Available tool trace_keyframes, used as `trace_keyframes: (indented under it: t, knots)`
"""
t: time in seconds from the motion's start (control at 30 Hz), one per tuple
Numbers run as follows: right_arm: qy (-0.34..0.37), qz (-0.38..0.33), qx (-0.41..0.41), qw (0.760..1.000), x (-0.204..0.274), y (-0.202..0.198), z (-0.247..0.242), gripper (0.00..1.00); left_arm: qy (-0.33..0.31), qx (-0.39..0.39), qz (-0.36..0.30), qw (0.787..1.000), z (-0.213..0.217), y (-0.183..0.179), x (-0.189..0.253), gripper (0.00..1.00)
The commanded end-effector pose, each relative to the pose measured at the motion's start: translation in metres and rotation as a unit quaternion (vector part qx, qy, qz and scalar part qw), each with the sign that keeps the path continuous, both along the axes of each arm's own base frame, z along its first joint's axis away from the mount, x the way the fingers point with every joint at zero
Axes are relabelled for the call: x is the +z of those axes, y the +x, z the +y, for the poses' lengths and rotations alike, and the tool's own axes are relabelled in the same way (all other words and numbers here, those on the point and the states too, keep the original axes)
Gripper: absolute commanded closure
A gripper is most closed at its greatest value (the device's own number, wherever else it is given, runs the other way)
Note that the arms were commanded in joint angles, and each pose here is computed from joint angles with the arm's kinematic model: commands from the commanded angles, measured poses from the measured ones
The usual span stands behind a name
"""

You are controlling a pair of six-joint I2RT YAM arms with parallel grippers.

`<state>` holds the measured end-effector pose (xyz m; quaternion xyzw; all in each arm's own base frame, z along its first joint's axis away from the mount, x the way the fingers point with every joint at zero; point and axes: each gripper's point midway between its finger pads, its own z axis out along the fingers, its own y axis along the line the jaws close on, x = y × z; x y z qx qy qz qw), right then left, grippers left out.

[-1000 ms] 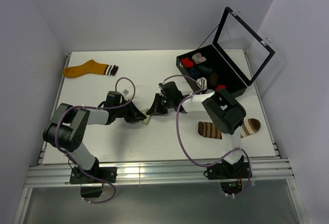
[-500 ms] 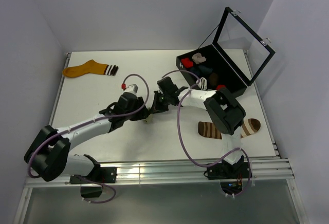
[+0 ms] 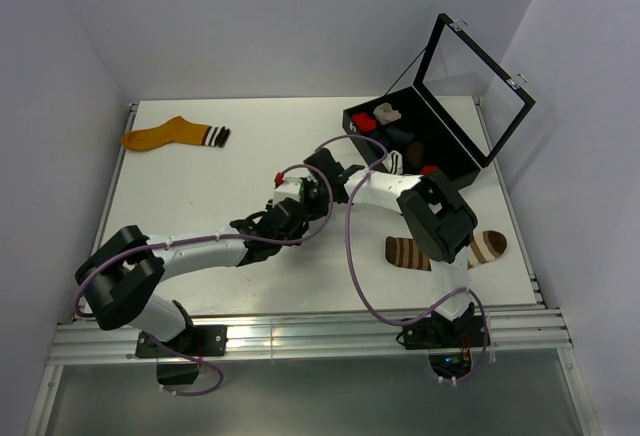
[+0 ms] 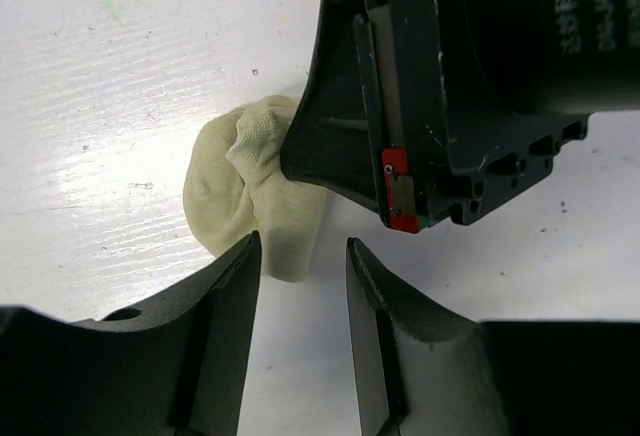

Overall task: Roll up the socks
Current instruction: Roll the sock at the center of the board.

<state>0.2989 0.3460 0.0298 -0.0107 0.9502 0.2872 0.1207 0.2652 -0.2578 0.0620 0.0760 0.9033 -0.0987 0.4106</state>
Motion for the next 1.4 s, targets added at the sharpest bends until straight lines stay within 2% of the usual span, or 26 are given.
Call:
trace_keyframes:
  t: [0.0, 0.2, 0.5, 0.57, 0.6, 0.7, 0.83, 0.97, 1.03, 1.1, 1.13, 1.2, 1.23, 1.37]
  knots:
    - [-0.01, -0.002, 0.006, 1.0, 0.004, -0.003, 0.001, 1.0, 0.012, 0.003, -0.045, 0.999, -0.006, 0.013, 0.013, 0.56]
    - [-0.009, 0.0, 0.009, 1.0, 0.003, -0.004, 0.002, 1.0, 0.04, 0.004, -0.032, 0.999, -0.006, 0.014, -0.009, 0.58]
    - [-0.008, 0.006, 0.014, 1.0, -0.001, -0.006, 0.004, 1.0, 0.063, 0.0, -0.037, 0.997, -0.012, 0.014, -0.015, 0.63]
    - [-0.007, 0.008, 0.015, 1.0, -0.002, -0.006, 0.004, 1.0, 0.068, 0.0, -0.033, 0.997, -0.012, 0.014, -0.017, 0.72]
    - [-0.005, 0.007, 0.018, 1.0, 0.0, -0.007, 0.005, 1.0, 0.068, 0.003, -0.031, 0.997, -0.012, 0.013, -0.019, 0.83]
    - [0.006, 0.004, 0.021, 1.0, 0.004, -0.007, 0.008, 1.0, 0.065, 0.007, -0.024, 0.998, -0.009, 0.01, -0.02, 1.0]
    - [0.047, 0.01, 0.016, 0.999, 0.011, -0.012, 0.01, 0.98, 0.046, 0.006, -0.011, 0.999, -0.007, 0.004, -0.021, 1.0]
    - [0.11, -0.027, 0.005, 0.994, 0.034, -0.004, 0.015, 0.73, -0.012, 0.012, 0.021, 1.0, 0.002, 0.003, -0.021, 1.0]
    - [0.13, -0.043, -0.008, 0.991, 0.045, 0.001, 0.013, 0.67, -0.07, -0.006, 0.05, 0.996, -0.006, 0.0, -0.018, 1.0]
    - [0.145, -0.055, -0.015, 0.988, 0.055, 0.003, 0.011, 0.63, -0.123, 0.008, 0.068, 0.99, 0.002, 0.008, -0.015, 1.0]
    - [0.148, -0.056, -0.018, 0.987, 0.054, 0.001, 0.009, 0.61, -0.158, -0.016, 0.095, 0.983, -0.005, 0.001, -0.014, 1.0]
    - [0.162, -0.07, -0.019, 0.984, 0.06, 0.003, 0.01, 0.55, -0.197, 0.006, 0.118, 0.973, 0.009, 0.006, -0.017, 1.0]
    - [0.169, -0.077, -0.018, 0.982, 0.063, 0.005, 0.012, 0.52, -0.229, -0.016, 0.133, 0.964, 0.002, 0.002, -0.013, 1.0]
    - [0.176, -0.071, -0.018, 0.982, 0.057, 0.005, 0.015, 0.48, -0.297, -0.012, 0.175, 0.939, 0.009, 0.002, -0.014, 1.0]
